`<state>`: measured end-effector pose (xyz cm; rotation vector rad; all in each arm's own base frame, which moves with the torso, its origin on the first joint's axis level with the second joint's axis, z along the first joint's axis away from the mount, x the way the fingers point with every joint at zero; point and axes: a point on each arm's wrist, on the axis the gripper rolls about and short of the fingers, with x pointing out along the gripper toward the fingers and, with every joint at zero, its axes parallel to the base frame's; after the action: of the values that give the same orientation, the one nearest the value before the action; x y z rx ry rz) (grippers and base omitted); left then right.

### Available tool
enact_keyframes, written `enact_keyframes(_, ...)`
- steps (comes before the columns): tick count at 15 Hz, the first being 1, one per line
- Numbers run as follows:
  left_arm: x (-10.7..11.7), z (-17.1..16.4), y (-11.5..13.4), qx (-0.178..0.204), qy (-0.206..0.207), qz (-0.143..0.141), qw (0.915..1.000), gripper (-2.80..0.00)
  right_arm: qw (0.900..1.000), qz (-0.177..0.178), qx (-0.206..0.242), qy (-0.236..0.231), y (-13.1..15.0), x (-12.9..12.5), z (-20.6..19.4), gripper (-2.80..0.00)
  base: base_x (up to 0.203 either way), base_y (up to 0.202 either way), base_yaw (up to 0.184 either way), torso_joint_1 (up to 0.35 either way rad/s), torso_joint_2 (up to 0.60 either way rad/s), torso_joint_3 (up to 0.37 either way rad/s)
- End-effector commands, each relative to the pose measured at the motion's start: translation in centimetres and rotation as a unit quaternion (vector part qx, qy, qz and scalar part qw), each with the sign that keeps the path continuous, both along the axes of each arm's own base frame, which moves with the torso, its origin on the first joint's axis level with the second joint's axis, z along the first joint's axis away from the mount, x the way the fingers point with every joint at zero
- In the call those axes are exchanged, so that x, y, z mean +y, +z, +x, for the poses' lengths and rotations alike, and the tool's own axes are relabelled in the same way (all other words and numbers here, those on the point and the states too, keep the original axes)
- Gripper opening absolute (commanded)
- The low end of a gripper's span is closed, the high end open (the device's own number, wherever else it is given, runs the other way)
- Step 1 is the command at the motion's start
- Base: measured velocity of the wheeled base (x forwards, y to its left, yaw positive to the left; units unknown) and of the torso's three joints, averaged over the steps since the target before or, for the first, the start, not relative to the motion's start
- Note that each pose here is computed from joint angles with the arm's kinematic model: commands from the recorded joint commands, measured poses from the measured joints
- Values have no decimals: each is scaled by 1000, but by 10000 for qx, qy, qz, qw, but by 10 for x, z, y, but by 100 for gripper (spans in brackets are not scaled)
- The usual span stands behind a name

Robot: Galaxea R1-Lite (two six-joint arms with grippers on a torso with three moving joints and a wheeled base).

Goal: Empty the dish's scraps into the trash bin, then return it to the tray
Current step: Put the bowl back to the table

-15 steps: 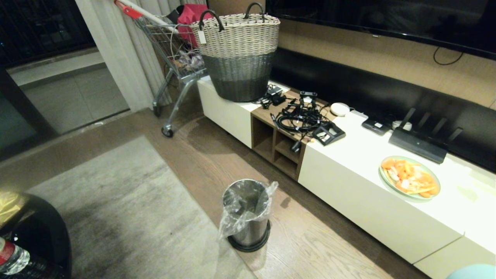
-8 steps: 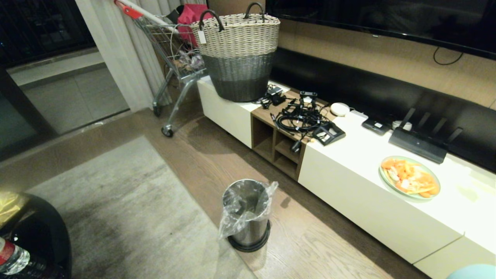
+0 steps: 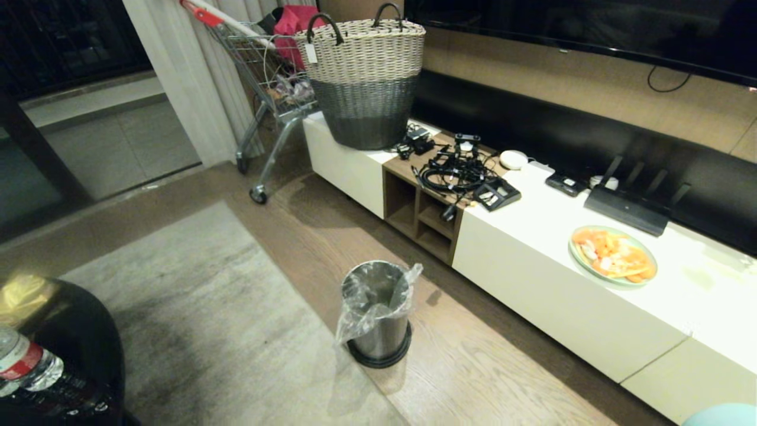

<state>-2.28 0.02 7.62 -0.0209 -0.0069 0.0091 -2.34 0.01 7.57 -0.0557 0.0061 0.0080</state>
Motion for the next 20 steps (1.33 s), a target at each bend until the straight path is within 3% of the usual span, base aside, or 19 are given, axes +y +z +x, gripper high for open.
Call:
enact_keyframes(1, 0, 0, 0, -4, 0, -3, 10000, -280, 10000, -5, 7, 7, 0, 0, 0, -280, -188, 0, -2, 2, 5, 2)
enact_keyframes(8, 0, 0, 0, -4, 0, -3, 10000, -280, 10000, -5, 7, 7, 0, 0, 0, -280, -180, 0, 0, 5, 1, 3)
enact_keyframes(20, 0, 0, 0, -4, 0, -3, 10000, -280, 10000, -5, 7, 7, 0, 0, 0, -280, -5, 0, 0, -1, 1, 1)
